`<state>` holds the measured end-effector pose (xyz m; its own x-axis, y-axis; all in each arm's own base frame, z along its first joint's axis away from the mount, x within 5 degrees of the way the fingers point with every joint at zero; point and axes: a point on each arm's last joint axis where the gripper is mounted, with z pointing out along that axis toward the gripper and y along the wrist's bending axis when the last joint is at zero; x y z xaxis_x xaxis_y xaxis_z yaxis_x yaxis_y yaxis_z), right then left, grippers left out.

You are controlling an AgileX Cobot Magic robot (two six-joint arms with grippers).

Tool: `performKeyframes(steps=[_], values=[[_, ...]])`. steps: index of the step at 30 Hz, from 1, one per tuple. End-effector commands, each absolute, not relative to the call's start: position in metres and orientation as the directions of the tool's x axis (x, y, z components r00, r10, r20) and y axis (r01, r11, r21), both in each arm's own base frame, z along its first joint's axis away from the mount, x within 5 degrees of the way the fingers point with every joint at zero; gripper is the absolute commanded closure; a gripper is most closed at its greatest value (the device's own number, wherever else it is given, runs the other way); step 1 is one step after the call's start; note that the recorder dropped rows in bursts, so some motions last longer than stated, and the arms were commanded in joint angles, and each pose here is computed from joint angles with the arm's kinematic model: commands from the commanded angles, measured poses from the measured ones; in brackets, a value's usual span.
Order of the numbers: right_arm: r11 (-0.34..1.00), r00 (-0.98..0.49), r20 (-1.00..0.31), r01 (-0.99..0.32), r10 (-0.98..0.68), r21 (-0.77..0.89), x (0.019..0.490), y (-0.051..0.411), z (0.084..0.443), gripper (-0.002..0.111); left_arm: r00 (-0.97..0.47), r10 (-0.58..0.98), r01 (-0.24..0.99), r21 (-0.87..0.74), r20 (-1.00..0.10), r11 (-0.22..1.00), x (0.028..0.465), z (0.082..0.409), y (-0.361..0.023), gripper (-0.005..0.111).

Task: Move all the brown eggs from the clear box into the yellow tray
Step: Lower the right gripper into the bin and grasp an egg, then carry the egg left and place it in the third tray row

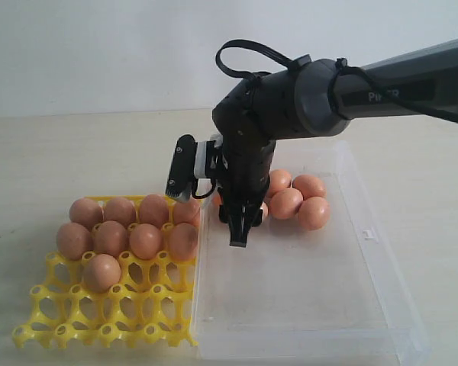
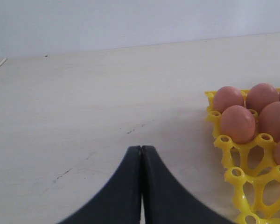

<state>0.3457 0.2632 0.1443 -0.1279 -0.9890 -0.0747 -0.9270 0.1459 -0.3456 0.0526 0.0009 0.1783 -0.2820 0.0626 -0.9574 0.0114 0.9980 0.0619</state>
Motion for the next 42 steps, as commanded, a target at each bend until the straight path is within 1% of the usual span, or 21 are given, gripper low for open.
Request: performKeyframes(steps=[1, 3, 5, 6, 7, 9, 10, 13, 15, 16, 17, 19, 21, 22, 25, 30, 34, 37, 40, 42], values=[[0.156, -0.137, -0.078, -0.925, -0.987, -0.345, 0.351, 0.262, 0.135, 0.049, -0.281, 0.067, 0.009, 0.068, -0.957, 0.998, 0.053, 0.180, 0.001, 0.107], [0.158, -0.140, -0.079, -0.928, -0.987, -0.338, 0.351, 0.263, 0.130, 0.052, -0.281, 0.067, 0.009, 0.068, -0.957, 0.998, 0.053, 0.180, 0.001, 0.107], [0.165, -0.146, -0.082, -0.930, -0.986, -0.328, 0.351, 0.264, 0.127, 0.060, -0.281, 0.067, 0.009, 0.068, -0.957, 0.998, 0.053, 0.180, 0.001, 0.107], [0.164, -0.146, -0.080, -0.931, -0.986, -0.327, 0.351, 0.264, 0.126, 0.071, -0.281, 0.067, 0.009, 0.068, -0.957, 0.998, 0.053, 0.180, 0.001, 0.107], [0.164, -0.146, -0.080, -0.931, -0.986, -0.327, 0.351, 0.264, 0.126, 0.079, -0.281, 0.067, 0.009, 0.068, -0.957, 0.998, 0.053, 0.180, 0.001, 0.107], [0.168, -0.149, -0.083, -0.930, -0.985, -0.327, 0.351, 0.263, 0.129, 0.102, -0.281, 0.067, 0.009, 0.068, -0.957, 0.998, 0.053, 0.180, 0.001, 0.107], [0.177, -0.157, -0.086, -0.929, -0.984, -0.324, 0.350, 0.263, 0.131, 0.108, -0.281, 0.067, 0.009, 0.068, -0.957, 0.998, 0.053, 0.180, 0.001, 0.107], [0.208, -0.181, -0.112, -0.925, -0.977, -0.319, 0.347, 0.262, 0.147, 0.108, -0.281, 0.067, 0.009, 0.068, -0.957, 0.998, 0.053, 0.180, 0.001, 0.107], [0.268, -0.221, -0.174, -0.908, -0.960, -0.324, 0.344, 0.262, 0.171, 0.108, -0.281, 0.067, 0.009, 0.068, -0.957, 0.998, 0.053, 0.180, 0.001, 0.107], [0.325, -0.257, -0.240, -0.892, -0.936, -0.314, 0.342, 0.263, 0.186, 0.108, -0.281, 0.067, 0.009, 0.068, -0.957, 0.998, 0.053, 0.180, 0.001, 0.107], [0.388, -0.287, -0.335, -0.875, -0.898, -0.291, 0.339, 0.266, 0.203, 0.108, -0.281, 0.067, 0.009, 0.068, -0.957, 0.998, 0.053, 0.180, 0.001, 0.107], [0.472, -0.305, -0.522, -0.854, -0.796, -0.220, 0.331, 0.274, 0.230, 0.108, -0.281, 0.067, 0.009, 0.068, -0.957, 0.998, 0.053, 0.180, 0.001, 0.107], [0.482, -0.252, -0.689, -0.862, -0.679, -0.160, 0.315, 0.289, 0.255, 0.108, -0.281, 0.067, 0.009, 0.068, -0.957, 0.998, 0.053, 0.180, 0.001, 0.107], [0.459, -0.211, -0.732, -0.875, -0.648, -0.155, 0.307, 0.296, 0.261, 0.108, -0.281, 0.067, 0.009, 0.068, -0.957, 0.998, 0.053, 0.180, 0.001, 0.107], [0.376, -0.115, -0.772, -0.911, -0.625, -0.169, 0.286, 0.317, 0.258, 0.108, -0.281, 0.067, 0.009, 0.068, -0.957, 0.998, 0.053, 0.180, 0.001, 0.107], [0.284, -0.066, -0.774, -0.947, -0.630, -0.150, 0.265, 0.348, 0.232, 0.108, -0.281, 0.067, 0.009, 0.068, -0.957, 0.998, 0.053, 0.180, 0.001, 0.107], [0.248, -0.045, -0.778, -0.958, -0.627, -0.145, 0.248, 0.371, 0.215, 0.108, -0.281, 0.067, 0.009, 0.068, -0.957, 0.998, 0.053, 0.180, 0.001, 0.107], [0.255, -0.062, -0.786, -0.959, -0.615, -0.124, 0.239, 0.381, 0.208, 0.108, -0.281, 0.067, 0.009, 0.068, -0.957, 0.998, 0.053, 0.180, 0.001, 0.107], [0.306, -0.140, -0.801, -0.951, -0.582, -0.055, 0.235, 0.388, 0.200, 0.108, -0.281, 0.067, 0.009, 0.068, -0.957, 0.998, 0.053, 0.180, 0.001, 0.107], [0.315, -0.158, -0.798, -0.948, -0.582, -0.042, 0.235, 0.391, 0.191, 0.108, -0.281, 0.067, 0.009, 0.068, -0.957, 0.998, 0.053, 0.180, 0.001, 0.107]])
